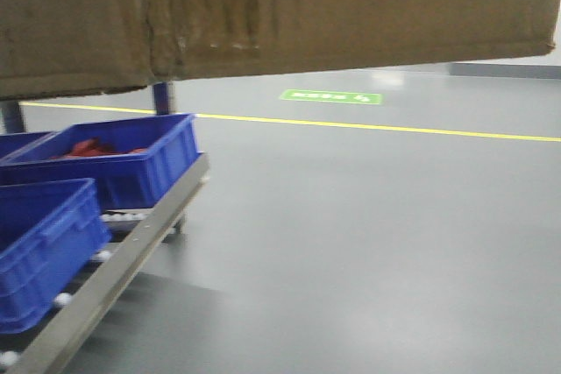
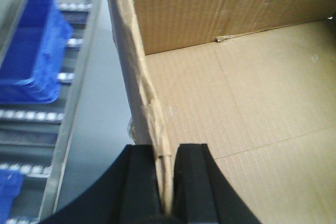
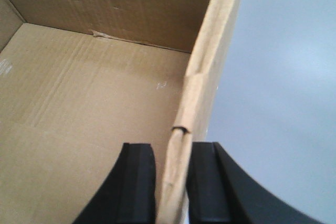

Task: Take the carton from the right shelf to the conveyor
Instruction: 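Pull the held carton back away from the shelf with both grippers, then carry the carton with both grippers while the base drives to the conveyor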

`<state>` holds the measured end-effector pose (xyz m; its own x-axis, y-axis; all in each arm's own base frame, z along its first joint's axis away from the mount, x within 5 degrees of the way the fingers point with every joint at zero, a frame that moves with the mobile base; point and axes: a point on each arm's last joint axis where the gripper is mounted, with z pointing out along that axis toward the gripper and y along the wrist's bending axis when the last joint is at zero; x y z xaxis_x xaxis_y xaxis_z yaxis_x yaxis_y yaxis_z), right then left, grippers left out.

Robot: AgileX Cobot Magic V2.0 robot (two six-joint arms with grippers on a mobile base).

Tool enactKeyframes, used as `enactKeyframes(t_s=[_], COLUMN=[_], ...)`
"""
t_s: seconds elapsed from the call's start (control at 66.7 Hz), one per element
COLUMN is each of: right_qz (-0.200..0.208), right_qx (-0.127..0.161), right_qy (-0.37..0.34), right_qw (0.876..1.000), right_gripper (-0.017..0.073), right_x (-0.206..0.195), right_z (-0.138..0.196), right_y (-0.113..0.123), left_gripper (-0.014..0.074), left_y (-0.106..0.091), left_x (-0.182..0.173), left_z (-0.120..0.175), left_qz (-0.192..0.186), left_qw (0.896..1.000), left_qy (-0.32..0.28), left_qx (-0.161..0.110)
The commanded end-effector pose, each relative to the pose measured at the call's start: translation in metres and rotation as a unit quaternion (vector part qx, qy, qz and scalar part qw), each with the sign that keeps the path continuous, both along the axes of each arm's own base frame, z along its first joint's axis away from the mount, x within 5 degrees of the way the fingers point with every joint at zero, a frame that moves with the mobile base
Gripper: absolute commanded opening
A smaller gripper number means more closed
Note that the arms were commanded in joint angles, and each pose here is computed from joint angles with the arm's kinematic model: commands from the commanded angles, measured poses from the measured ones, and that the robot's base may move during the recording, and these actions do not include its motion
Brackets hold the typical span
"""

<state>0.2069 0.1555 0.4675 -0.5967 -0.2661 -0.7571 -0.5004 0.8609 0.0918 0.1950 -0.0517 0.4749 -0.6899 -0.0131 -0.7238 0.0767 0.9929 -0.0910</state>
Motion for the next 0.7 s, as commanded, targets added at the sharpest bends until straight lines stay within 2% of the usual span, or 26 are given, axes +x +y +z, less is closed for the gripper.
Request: enactKeyframes(t_s=[0.0,0.69], right_qz=[0.014,0.014], right_qx=[0.023,0.024], right_qy=[-0.026,-0.026], right_qw=[0.999,0.999], right_gripper=[-0.007,-0.007], right_x=[-0.0041,-0.0042], right_z=[0.009,0.009], right_y=[0.0004,0.0005], left_gripper=[-0.0016,-0.0016], left_y=[-0.0033,-0.0032], left_x=[-0.0023,-0.0023], left_z=[0.0051,0.0051], left_qz=[-0.015,-0.015], left_qw=[1.0,1.0], left_qy=[-0.021,-0.021], left_qx=[-0.015,-0.014])
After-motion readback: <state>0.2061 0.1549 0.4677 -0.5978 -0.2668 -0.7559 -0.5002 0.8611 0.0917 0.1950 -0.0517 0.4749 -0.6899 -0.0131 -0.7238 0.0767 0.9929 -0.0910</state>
